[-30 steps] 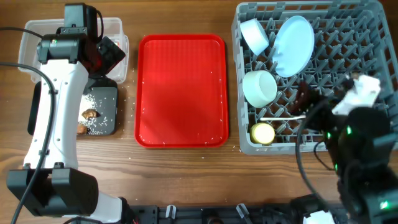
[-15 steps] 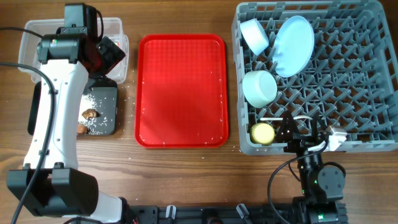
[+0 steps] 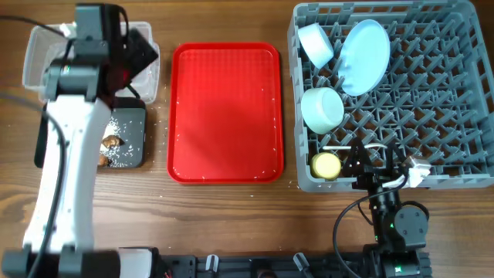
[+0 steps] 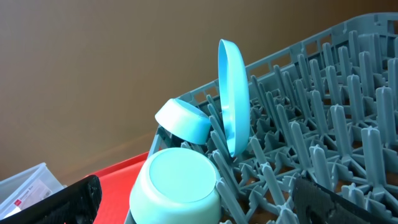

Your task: Sort waste into correct bins and load items into the dishwasher rack

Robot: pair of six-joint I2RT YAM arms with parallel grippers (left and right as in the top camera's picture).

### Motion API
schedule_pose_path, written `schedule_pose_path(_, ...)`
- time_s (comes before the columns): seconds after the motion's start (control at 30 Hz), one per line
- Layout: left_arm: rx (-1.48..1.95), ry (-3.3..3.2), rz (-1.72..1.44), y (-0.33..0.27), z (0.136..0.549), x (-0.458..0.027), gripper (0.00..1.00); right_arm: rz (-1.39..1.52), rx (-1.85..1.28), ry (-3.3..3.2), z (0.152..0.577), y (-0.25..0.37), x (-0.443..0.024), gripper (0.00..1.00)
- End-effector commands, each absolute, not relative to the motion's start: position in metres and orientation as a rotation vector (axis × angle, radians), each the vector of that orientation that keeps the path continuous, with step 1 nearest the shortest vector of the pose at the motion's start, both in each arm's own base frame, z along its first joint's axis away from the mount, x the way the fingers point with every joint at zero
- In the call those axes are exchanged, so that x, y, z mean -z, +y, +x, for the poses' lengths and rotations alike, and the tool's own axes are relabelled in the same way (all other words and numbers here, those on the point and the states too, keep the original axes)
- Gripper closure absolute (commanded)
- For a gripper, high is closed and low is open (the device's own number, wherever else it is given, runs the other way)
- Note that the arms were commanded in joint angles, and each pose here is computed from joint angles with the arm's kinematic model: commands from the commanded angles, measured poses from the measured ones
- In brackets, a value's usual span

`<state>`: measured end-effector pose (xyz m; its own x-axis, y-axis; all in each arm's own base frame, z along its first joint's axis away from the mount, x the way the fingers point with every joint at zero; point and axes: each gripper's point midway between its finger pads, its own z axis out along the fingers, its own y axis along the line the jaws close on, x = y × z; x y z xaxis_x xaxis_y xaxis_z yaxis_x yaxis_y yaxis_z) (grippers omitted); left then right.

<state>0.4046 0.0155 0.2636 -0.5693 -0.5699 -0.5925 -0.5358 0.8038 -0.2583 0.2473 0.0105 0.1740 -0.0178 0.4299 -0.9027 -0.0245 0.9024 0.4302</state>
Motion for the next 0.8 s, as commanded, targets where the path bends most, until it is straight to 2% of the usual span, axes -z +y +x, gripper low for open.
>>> schedule_pose_path(0.0, 0.190, 2.105, -0.542, 0.001, 0.387, -0.302, 0.00, 0.319, -0.391, 1.540, 0.247, 0.013, -0.178, 0.00)
schedule_pose_path(0.07, 0.247, 1.971, -0.507, -0.002, 0.372, -0.293, 0.00, 0.319, -0.390, 1.540, 0.246, 0.013, -0.178, 0.00)
schedule_pose_path(0.17, 0.324, 1.790, -0.451, -0.004, 0.308, -0.232, 0.00, 0.319, -0.390, 1.540, 0.246, 0.013, -0.178, 0.00)
schedule_pose_path(0.27, 0.341, 1.686, -0.452, 0.007, 0.264, -0.192, 0.00, 0.319, -0.391, 1.540, 0.246, 0.013, -0.178, 0.00)
schedule_pose_path(0.5, 0.334, 1.646, -0.435, 0.012, 0.247, -0.146, 0.00, 0.319, -0.391, 1.540, 0.246, 0.013, -0.178, 0.00)
schedule_pose_path(0.77, 0.304, 1.608, -0.392, 0.014, 0.246, -0.156, 0.00, 0.319, -0.391, 1.540, 0.246, 0.013, -0.178, 0.00)
